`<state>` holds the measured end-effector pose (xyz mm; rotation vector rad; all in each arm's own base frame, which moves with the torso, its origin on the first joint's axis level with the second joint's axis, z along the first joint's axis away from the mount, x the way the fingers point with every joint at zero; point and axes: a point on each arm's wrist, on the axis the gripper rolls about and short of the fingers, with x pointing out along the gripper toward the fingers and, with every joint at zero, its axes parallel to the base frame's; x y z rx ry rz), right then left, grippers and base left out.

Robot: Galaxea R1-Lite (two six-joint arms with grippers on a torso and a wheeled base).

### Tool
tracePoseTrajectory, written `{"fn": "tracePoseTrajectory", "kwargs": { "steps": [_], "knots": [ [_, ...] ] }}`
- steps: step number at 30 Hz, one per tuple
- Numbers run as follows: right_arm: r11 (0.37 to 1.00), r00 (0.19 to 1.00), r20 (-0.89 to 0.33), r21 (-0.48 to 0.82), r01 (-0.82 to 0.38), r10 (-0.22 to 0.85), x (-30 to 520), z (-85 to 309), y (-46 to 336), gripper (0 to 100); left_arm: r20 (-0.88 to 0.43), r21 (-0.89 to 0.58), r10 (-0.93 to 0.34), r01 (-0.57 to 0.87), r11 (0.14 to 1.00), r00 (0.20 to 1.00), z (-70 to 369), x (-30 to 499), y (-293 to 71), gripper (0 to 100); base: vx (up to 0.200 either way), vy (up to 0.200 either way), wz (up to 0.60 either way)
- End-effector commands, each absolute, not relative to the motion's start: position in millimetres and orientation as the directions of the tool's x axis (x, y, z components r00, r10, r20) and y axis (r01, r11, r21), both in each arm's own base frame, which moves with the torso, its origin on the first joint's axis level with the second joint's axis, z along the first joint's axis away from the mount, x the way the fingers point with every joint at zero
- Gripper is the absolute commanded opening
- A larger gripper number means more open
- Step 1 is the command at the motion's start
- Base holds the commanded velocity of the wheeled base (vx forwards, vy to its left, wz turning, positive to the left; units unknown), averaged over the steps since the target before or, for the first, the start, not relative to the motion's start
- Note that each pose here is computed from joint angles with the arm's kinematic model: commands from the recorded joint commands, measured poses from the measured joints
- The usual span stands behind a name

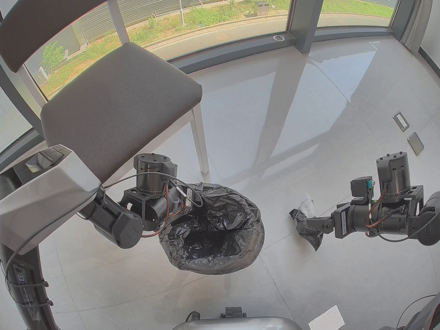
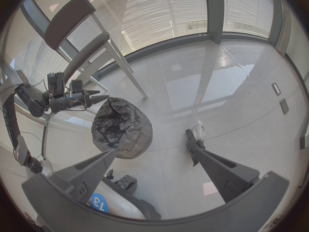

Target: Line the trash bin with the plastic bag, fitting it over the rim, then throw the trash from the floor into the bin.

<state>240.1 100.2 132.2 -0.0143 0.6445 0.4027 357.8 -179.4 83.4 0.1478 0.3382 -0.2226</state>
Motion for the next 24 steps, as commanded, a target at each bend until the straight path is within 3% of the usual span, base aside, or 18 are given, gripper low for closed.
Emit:
{"fn": "tracePoseTrajectory", "kwargs": {
  "steps": [1, 7, 15, 24],
  "knots": [
    [0.940, 0.704, -0.645, 0.075, -0.332, 0.299, 235, 115, 77, 100, -0.330, 0.088, -0.206, 0.247, 0.965, 0.921, 103, 338, -180, 100, 0.000, 0.000, 0.00],
    [0.944, 0.715, -0.640, 0.048, -0.328, 0.281, 251, 104, 52, 100, -0.372, 0.063, -0.264, 0.308, 0.949, 0.890, 128, 299, -188, 100, 0.000, 0.000, 0.00],
    [0.936, 0.755, -0.595, -0.010, -0.351, 0.276, 295, 61, 47, 100, -0.397, -0.151, -0.366, 0.333, 0.931, 0.842, 163, 267, -214, 100, 0.000, 0.000, 0.00],
    [0.933, 0.724, -0.643, -0.038, -0.358, 0.251, 320, 1, 37, 100, -0.404, -0.151, -0.388, 0.359, 0.921, 0.828, 165, 258, -227, 100, 0.000, 0.000, 0.00]
  ]
}}
